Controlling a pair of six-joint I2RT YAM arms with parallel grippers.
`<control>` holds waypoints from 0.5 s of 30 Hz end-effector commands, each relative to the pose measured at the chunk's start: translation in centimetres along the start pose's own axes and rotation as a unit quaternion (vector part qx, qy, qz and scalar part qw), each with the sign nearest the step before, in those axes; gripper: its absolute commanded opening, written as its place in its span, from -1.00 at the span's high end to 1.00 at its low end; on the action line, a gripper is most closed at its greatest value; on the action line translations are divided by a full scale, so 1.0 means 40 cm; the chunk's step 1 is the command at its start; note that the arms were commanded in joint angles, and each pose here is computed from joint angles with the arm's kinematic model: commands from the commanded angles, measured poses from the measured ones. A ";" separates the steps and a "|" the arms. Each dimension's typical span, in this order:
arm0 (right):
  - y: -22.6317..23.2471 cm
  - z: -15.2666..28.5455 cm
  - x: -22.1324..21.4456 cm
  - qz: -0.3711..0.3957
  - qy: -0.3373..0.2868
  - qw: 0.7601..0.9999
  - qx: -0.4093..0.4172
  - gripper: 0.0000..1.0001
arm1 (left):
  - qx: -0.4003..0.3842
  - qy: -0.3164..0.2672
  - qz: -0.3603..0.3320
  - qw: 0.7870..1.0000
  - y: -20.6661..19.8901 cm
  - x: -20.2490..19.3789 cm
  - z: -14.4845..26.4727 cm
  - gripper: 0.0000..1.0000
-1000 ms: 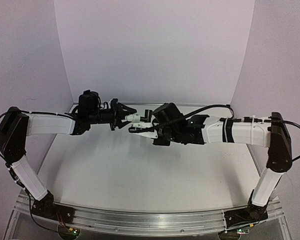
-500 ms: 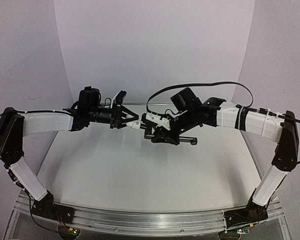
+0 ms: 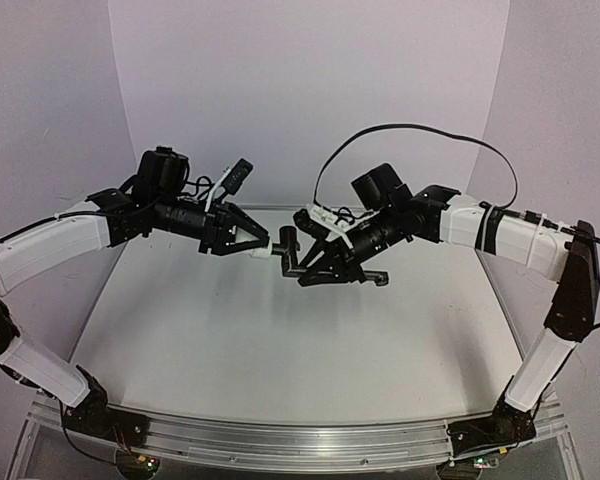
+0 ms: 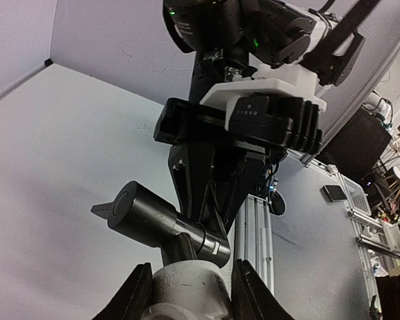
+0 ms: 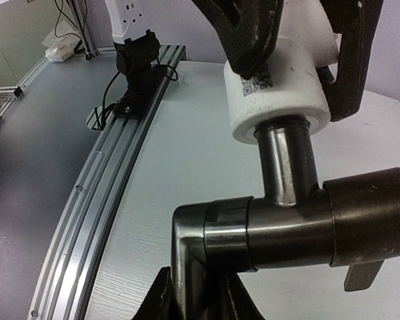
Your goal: Install the water faucets
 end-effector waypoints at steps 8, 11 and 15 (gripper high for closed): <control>0.168 0.046 0.134 -0.008 -0.099 0.969 0.225 1.00 | 0.040 -0.037 -0.223 0.973 -0.002 0.054 0.008 0.45; 0.122 0.029 0.113 -0.007 -0.071 0.989 0.128 1.00 | 0.087 -0.036 -0.161 0.982 0.025 0.058 0.016 -0.37; 0.070 0.018 0.066 -0.005 -0.042 0.999 0.024 1.00 | 0.144 -0.087 -0.081 0.982 0.051 0.067 0.073 -0.85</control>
Point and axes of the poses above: each gripper's point midway between its finger pads, its own z axis back along the fingers, its own y axis along the line the jaws close on, x = y × z, the point moved 5 cm from there along z, back along the fingers, and after that the axes turned 13 degrees about -z, right-handed, at the moved point
